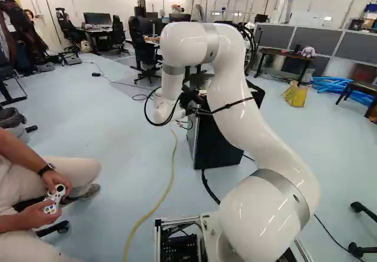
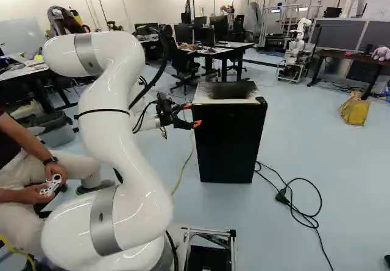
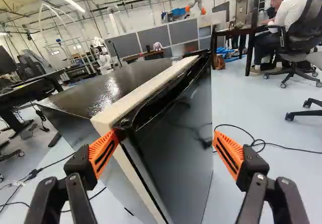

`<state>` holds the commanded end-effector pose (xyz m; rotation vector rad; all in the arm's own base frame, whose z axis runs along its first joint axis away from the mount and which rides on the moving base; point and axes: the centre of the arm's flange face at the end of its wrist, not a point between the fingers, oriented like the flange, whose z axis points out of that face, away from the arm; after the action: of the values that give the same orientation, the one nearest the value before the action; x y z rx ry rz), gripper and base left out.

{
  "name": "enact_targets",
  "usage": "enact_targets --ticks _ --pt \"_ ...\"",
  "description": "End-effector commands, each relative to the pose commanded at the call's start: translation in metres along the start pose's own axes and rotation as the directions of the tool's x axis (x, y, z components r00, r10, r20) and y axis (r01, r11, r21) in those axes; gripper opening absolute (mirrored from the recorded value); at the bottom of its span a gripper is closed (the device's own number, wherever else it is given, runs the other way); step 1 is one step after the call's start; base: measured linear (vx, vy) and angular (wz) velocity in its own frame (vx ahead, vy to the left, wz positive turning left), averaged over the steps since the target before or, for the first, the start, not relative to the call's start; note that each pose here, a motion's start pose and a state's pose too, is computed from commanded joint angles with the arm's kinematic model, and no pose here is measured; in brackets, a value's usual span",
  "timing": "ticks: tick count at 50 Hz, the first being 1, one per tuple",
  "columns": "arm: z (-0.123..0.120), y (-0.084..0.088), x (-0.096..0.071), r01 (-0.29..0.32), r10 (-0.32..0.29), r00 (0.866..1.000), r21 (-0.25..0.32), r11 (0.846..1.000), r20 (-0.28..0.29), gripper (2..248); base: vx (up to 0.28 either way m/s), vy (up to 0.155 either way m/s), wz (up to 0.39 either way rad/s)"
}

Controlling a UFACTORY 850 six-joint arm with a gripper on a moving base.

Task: Grab a drink from the fridge

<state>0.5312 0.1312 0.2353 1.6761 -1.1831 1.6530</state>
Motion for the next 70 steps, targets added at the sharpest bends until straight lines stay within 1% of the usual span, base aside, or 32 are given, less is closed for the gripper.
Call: enact_targets --ticks 16,22,28,41,45,70 --pt "0.001 0.001 0.0 -0.002 0.002 1.0 -0.013 1.0 0.0 247 0.0 0.0 0.0" --pt "0.0 0.004 0.001 0.001 -0.001 1.0 -0.019 1.0 0.001 247 0.0 0.0 0.0" --pt "-0.005 0.013 0.002 0.014 -0.014 1.0 -0.023 1.0 0.003 247 0.0 0.0 0.0" --pt "-0.018 0.038 0.006 0.055 -0.055 0.998 -0.027 0.998 0.012 247 0.0 -0.004 -0.02" --pt "-0.02 0.042 0.007 0.062 -0.062 0.998 -0.029 0.998 0.013 247 0.0 0.0 0.0" --pt "-0.022 0.049 0.008 0.061 -0.061 0.998 -0.067 0.996 0.014 247 0.0 0.0 0.0"
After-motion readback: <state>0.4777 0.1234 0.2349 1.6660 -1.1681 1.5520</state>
